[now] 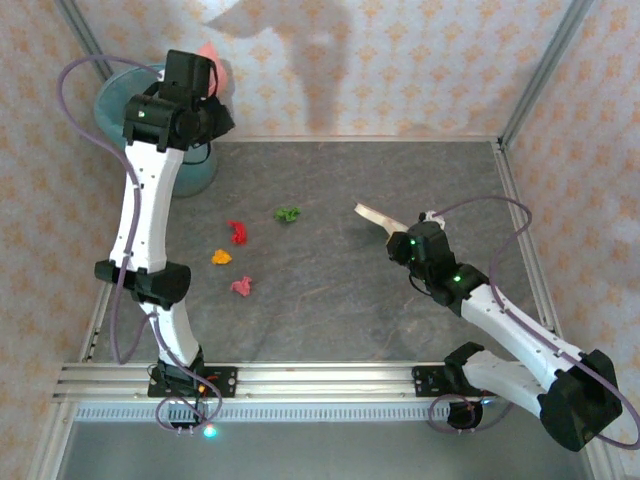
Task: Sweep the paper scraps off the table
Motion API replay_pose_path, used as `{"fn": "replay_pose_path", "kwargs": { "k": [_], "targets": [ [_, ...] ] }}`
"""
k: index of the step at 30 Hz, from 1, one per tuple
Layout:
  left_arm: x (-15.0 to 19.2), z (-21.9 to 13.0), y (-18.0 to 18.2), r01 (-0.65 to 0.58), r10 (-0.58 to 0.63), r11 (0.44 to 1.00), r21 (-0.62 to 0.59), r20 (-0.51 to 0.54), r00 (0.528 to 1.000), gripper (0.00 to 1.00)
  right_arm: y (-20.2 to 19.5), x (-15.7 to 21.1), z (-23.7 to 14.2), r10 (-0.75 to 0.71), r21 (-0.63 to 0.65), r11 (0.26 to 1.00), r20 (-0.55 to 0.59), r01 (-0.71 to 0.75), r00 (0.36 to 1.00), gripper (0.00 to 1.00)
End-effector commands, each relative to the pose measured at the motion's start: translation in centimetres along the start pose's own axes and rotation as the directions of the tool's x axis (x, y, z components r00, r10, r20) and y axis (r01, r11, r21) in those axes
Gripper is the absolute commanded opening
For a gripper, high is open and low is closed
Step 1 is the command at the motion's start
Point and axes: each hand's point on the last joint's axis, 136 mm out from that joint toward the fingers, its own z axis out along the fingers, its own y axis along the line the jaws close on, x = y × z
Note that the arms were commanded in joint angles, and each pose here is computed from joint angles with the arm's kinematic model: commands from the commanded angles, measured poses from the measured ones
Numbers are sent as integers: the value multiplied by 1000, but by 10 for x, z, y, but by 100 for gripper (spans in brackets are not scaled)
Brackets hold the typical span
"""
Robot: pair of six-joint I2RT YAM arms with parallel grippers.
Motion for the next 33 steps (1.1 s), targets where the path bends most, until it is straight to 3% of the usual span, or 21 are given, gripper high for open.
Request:
{"fn": "replay_pose_path", "kwargs": {
  "k": [1, 7, 8, 18, 24, 33],
  "targets": [
    [-10, 1, 2, 75, -73, 994, 78, -36, 997, 0, 5, -11, -1, 28, -26, 999, 47, -27, 999, 0],
    [-52, -1, 3, 144, -157, 974, 173, 66, 985, 0, 5, -11, -1, 27, -24, 999, 46, -26, 999, 0],
    [-54, 15, 5, 163, -173, 972, 169, 48, 984, 0, 5, -11, -1, 29, -24, 999, 47, -28, 998, 0],
    [-87, 47, 8, 299, -317, 912, 279, 23, 948, 0, 5, -11, 0, 28, -22, 999, 44, -27, 999, 0],
    [-105, 59, 6, 414, -436, 840, 352, -18, 900, 0, 5, -11, 1, 29, -18, 999, 42, -28, 999, 0],
    [-113, 66, 16, 534, -555, 762, 367, -57, 830, 0, 5, -11, 2, 31, -16, 999, 40, -31, 999, 0]
  ]
}}
